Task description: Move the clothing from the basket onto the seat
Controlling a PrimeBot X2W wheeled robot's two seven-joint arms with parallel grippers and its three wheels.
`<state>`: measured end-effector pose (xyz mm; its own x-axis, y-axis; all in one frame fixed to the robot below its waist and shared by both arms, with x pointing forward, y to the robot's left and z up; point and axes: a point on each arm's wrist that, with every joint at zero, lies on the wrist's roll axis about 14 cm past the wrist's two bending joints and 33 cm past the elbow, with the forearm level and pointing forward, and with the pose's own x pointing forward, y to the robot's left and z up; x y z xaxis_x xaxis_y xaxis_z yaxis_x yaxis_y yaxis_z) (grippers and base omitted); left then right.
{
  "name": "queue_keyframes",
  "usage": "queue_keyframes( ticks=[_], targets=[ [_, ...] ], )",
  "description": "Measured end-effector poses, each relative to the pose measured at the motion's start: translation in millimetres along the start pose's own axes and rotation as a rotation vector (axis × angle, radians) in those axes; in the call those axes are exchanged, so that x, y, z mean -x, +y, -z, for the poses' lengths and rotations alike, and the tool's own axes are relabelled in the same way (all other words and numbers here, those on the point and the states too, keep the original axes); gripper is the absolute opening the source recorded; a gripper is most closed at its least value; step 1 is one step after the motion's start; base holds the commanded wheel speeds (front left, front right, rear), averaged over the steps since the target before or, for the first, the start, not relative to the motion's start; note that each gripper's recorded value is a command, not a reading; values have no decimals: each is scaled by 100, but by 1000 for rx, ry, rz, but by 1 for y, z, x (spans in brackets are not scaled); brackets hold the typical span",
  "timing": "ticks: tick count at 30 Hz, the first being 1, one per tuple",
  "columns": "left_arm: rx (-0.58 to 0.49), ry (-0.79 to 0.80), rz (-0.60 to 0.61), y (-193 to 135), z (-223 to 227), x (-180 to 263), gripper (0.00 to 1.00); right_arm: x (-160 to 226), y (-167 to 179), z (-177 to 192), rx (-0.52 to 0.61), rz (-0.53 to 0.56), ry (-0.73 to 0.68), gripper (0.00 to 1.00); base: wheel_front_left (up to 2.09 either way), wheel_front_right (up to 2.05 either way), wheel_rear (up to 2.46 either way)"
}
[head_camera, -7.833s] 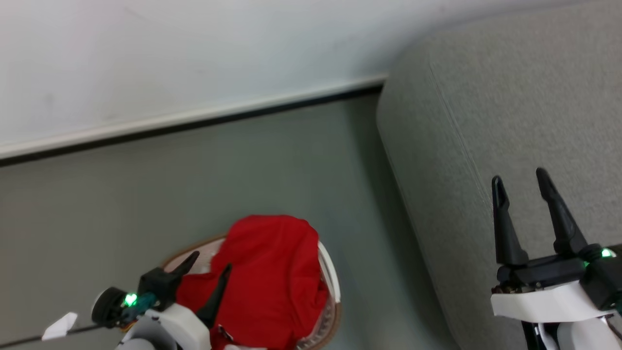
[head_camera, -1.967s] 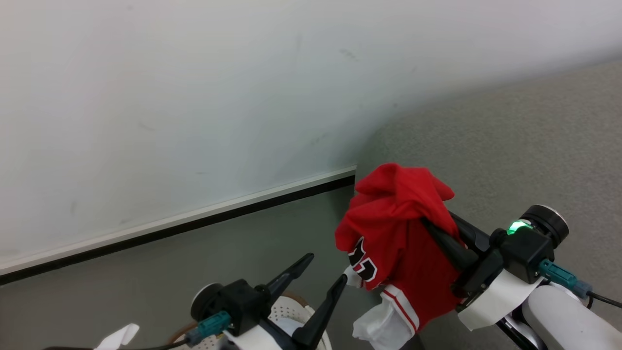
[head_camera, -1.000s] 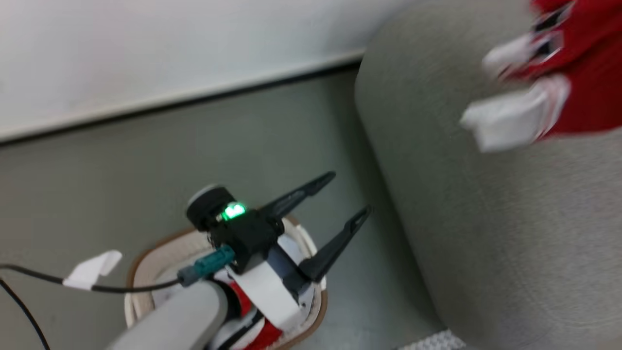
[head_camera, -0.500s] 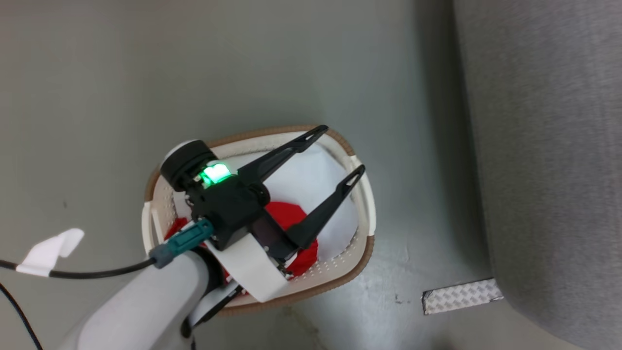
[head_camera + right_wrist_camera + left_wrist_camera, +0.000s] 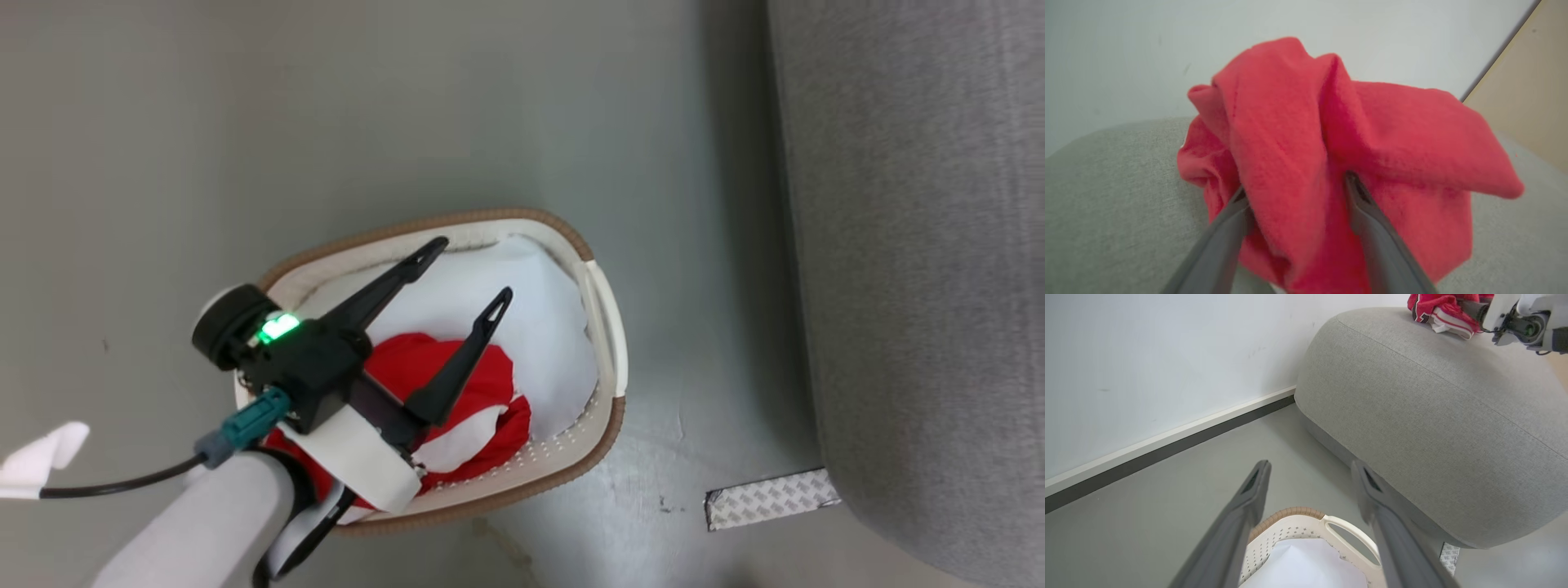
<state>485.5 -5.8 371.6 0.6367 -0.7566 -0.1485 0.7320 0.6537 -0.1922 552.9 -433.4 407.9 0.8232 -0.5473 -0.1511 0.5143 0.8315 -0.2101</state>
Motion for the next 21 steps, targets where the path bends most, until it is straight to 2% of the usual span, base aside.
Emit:
queue_keyframes(
  ticks=[5, 10, 13, 21],
  targets=[
    [-11, -39, -27, -5, -20, 6, 100, 26, -1, -7, 51, -40, 1, 100, 0, 0, 0],
    [-11, -93, -78, -9, -43, 15, 100, 57, 8, -48, 28, -87, -120, 100, 0, 0, 0],
    [-12, -104, -106, -15, -49, 25, 100, 86, 15, -59, 46, -143, -166, 100, 0, 0, 0],
    [-34, -157, -233, -22, -75, 60, 100, 161, 21, -91, -28, -252, -287, 100, 0, 0, 0]
  ],
)
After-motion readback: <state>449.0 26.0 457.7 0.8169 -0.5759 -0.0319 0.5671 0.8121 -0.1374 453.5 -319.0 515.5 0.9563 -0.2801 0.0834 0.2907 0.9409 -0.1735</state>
